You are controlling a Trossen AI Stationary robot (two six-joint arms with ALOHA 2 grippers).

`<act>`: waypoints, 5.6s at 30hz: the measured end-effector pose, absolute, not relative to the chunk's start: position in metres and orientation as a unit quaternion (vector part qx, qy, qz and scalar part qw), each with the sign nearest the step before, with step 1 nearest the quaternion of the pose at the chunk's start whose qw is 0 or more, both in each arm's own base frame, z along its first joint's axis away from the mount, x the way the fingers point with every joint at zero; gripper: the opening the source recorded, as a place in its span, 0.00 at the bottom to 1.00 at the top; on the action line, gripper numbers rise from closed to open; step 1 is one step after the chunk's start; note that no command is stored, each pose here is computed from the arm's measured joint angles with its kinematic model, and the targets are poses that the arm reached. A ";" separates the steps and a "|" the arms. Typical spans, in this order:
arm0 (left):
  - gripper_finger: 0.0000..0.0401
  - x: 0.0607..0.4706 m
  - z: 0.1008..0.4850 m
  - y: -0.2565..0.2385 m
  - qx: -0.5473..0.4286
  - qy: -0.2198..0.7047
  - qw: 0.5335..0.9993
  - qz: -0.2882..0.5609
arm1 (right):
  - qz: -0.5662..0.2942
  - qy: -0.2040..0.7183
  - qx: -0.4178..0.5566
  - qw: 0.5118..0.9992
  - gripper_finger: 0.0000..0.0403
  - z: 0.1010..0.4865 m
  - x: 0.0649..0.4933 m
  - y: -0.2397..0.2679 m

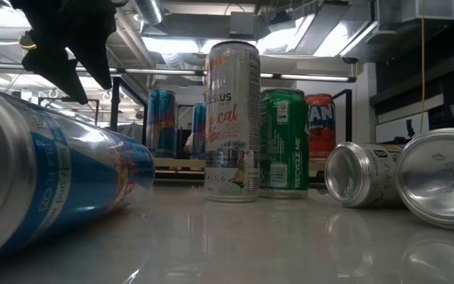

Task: Sort soda cans
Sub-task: Put the orange soda can on the shelf and align with the other orange soda cans

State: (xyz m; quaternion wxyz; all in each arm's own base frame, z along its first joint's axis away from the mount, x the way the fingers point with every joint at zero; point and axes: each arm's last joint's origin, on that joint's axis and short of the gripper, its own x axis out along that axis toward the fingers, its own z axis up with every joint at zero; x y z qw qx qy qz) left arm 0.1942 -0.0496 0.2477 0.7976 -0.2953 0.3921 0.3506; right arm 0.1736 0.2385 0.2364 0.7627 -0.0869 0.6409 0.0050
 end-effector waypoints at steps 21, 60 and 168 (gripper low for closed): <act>0.84 0.196 0.248 -0.050 -0.300 0.386 0.800 0.347 | 0.013 0.631 -0.073 0.773 0.82 0.234 0.177 0.243; 0.84 0.196 0.248 -0.050 -0.299 0.387 0.800 0.347 | 0.035 0.664 -0.034 0.746 0.71 0.232 0.201 0.228; 0.84 0.196 0.249 -0.050 -0.278 0.385 0.810 0.344 | -0.421 0.532 0.388 0.624 0.72 0.289 0.150 -0.043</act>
